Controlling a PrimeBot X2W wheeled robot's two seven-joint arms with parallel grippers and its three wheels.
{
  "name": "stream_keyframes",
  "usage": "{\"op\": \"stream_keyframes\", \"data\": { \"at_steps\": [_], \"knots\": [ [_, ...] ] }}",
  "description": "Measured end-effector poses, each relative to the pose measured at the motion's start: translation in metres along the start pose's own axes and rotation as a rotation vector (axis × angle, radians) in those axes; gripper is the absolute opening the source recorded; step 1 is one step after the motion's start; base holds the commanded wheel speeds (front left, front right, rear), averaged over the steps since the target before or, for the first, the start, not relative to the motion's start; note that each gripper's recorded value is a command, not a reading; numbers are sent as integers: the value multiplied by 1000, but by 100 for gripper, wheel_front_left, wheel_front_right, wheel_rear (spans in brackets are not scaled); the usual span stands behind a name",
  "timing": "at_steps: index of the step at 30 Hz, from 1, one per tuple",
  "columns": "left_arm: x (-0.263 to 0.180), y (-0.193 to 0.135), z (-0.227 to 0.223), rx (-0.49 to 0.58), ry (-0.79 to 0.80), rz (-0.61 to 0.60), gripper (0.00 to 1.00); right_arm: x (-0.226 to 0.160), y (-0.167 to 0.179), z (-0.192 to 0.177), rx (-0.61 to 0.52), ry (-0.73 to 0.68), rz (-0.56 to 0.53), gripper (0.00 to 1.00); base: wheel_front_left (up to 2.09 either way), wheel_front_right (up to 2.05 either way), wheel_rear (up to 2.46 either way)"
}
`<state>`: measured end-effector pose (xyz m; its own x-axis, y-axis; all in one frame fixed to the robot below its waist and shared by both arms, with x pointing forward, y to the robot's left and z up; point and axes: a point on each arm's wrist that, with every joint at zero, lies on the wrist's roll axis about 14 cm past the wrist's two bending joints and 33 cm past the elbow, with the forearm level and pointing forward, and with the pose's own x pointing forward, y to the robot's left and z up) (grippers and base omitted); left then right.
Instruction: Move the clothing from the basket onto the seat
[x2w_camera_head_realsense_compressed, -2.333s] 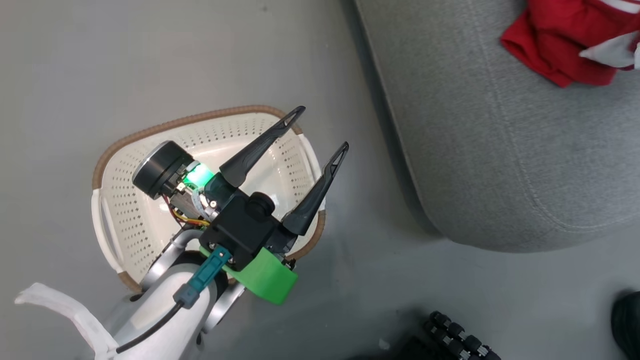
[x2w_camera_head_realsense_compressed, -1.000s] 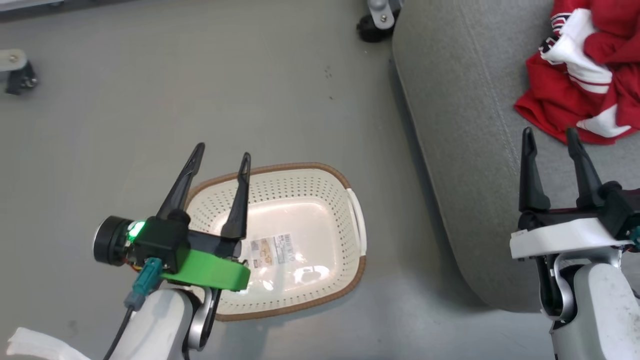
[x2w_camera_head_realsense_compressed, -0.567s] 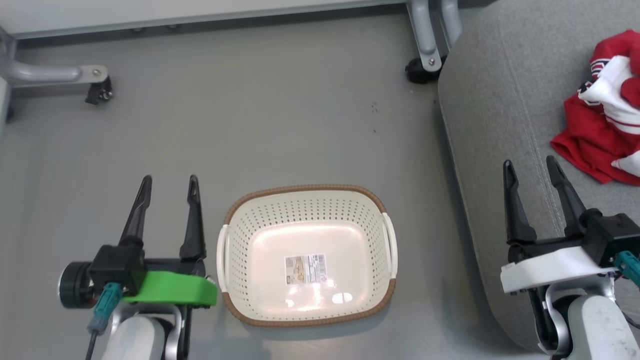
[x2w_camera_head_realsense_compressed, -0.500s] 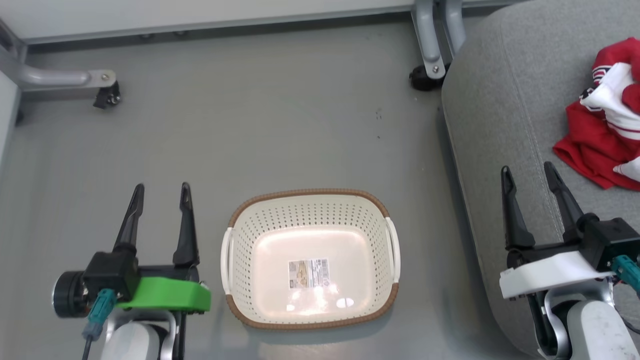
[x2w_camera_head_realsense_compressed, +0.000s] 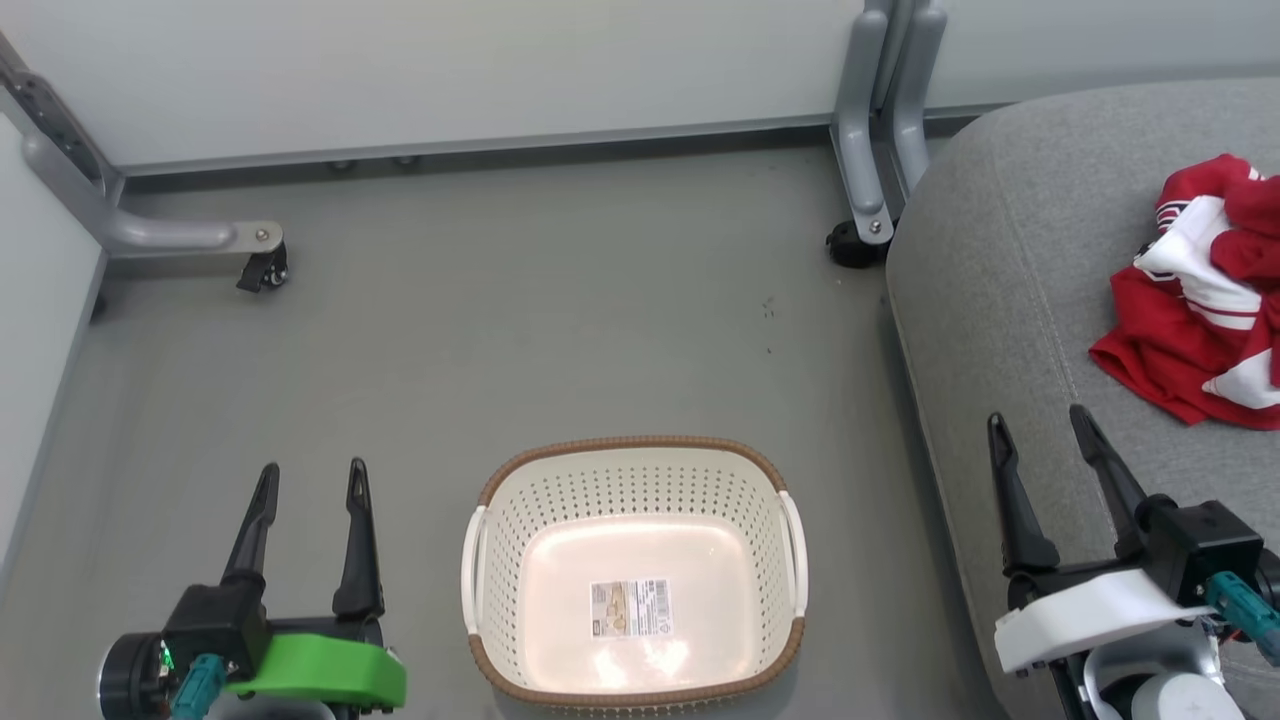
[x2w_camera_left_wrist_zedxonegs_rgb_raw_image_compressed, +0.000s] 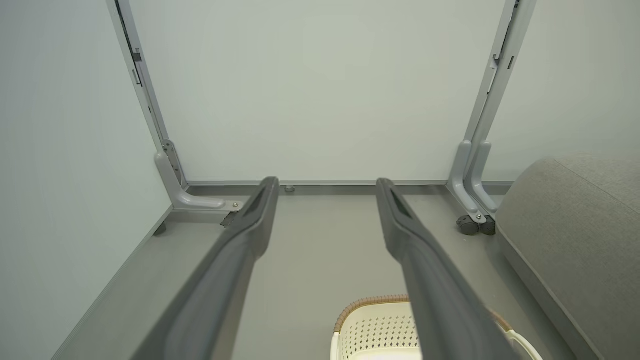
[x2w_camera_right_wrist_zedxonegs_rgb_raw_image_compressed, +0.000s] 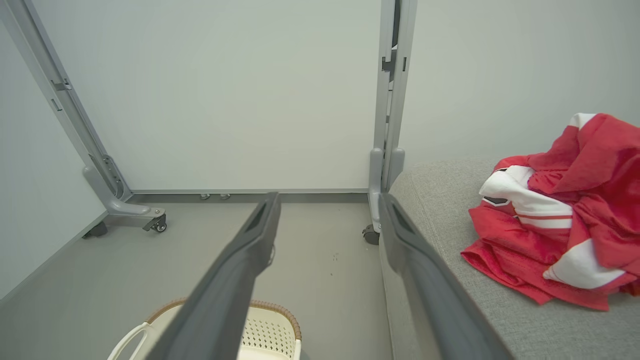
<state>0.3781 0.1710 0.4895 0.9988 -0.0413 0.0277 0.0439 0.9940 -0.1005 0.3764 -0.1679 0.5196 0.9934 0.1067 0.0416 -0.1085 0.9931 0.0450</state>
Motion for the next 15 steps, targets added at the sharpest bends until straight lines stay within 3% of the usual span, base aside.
{"op": "stream_keyframes", "data": {
  "at_steps": [15],
  "knots": [
    [-23, -1, -8, 6, 28, -20, 100, -27, 5, 1, 4, 17, 2, 100, 0, 0, 0]
  ]
}}
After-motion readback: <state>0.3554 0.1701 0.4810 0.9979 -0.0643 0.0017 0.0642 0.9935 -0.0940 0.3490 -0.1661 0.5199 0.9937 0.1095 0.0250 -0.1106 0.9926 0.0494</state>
